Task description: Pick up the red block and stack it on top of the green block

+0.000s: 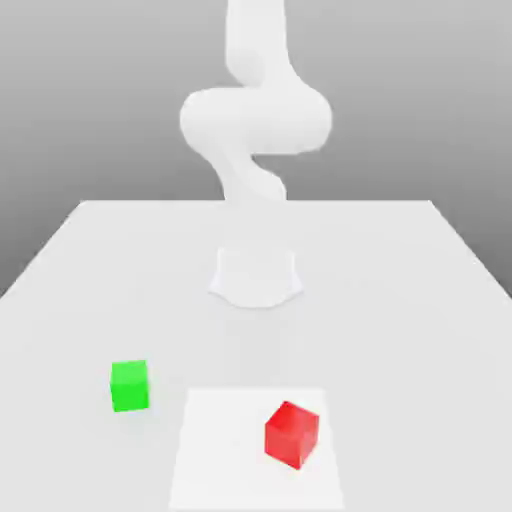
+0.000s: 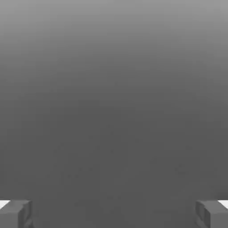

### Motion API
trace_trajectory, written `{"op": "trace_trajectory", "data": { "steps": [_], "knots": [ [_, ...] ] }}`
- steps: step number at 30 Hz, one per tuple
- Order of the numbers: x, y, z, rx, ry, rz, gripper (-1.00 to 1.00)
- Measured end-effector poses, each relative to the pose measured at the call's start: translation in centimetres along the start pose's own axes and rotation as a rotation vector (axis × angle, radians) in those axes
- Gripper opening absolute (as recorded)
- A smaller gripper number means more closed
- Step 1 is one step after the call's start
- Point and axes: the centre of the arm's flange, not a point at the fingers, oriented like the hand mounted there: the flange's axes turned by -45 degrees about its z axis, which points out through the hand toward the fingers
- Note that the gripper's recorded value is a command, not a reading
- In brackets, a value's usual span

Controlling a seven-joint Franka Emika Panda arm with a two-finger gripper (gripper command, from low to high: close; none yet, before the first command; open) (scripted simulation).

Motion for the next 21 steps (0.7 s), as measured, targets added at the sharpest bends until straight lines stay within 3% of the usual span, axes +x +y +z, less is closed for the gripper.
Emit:
{"op": "trace_trajectory", "data": {
  "steps": [11,21],
  "knots": [
    [-9.9,-1.6,23.1,-0.088,-0.36,0.252,0.0],
    [-26.3,-2.2,35.8,-0.211,-0.665,0.464,0.0]
  ]
}}
